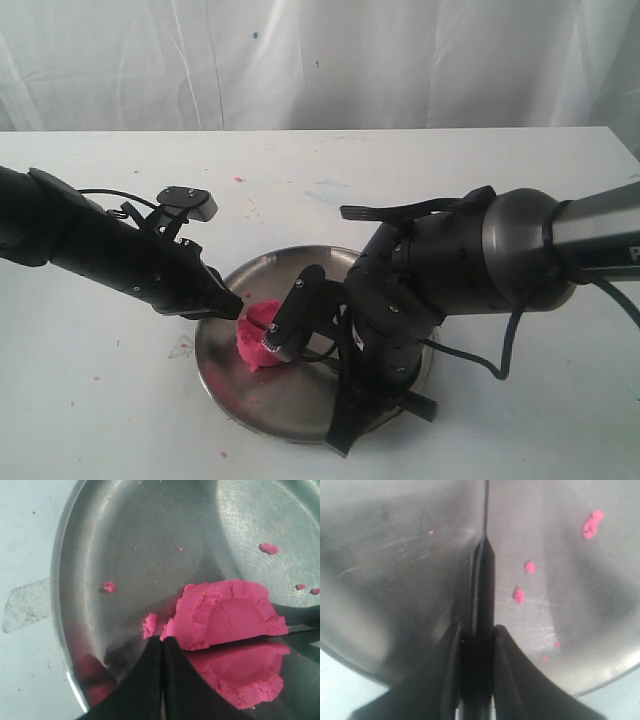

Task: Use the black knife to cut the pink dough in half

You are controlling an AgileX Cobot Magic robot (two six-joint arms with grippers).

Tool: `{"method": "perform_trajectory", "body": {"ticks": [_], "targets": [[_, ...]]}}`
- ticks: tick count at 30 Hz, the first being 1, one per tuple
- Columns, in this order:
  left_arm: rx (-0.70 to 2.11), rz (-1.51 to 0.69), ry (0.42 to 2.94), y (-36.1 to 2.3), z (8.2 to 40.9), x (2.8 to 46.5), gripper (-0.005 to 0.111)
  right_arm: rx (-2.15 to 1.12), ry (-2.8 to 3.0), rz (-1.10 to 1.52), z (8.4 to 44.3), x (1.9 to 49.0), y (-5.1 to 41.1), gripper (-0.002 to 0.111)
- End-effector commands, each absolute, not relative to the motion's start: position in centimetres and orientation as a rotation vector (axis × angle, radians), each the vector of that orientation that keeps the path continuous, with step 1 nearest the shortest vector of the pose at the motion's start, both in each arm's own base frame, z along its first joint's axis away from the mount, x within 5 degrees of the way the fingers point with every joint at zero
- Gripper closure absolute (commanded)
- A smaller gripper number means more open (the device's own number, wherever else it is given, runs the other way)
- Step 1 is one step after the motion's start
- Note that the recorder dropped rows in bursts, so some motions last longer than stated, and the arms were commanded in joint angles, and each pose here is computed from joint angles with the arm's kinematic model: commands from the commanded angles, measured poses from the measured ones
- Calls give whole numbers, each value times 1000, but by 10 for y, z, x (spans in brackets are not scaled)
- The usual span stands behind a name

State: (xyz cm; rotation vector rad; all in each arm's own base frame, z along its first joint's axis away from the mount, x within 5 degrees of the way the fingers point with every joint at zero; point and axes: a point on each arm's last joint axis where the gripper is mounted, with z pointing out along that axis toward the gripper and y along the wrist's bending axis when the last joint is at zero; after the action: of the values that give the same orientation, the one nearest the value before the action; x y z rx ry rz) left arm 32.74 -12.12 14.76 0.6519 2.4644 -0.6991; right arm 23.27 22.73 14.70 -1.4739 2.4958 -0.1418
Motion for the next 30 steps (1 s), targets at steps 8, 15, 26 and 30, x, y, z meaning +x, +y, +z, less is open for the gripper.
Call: {"method": "perform_trajectory", "body": {"ticks": [8, 15, 26, 30], "targets": [[662, -722, 2458, -124, 150, 324, 107, -1521, 2525, -182, 147, 231, 224, 103], [662, -722, 2458, -124, 150, 324, 107, -1521, 2525, -182, 147, 231, 224, 103], [662, -722, 2458, -124, 150, 324, 107, -1524, 2533, -189, 147, 231, 223, 103], [662, -722, 2458, -124, 150, 324, 107, -1520, 2522, -179, 147, 231, 224, 103]]}}
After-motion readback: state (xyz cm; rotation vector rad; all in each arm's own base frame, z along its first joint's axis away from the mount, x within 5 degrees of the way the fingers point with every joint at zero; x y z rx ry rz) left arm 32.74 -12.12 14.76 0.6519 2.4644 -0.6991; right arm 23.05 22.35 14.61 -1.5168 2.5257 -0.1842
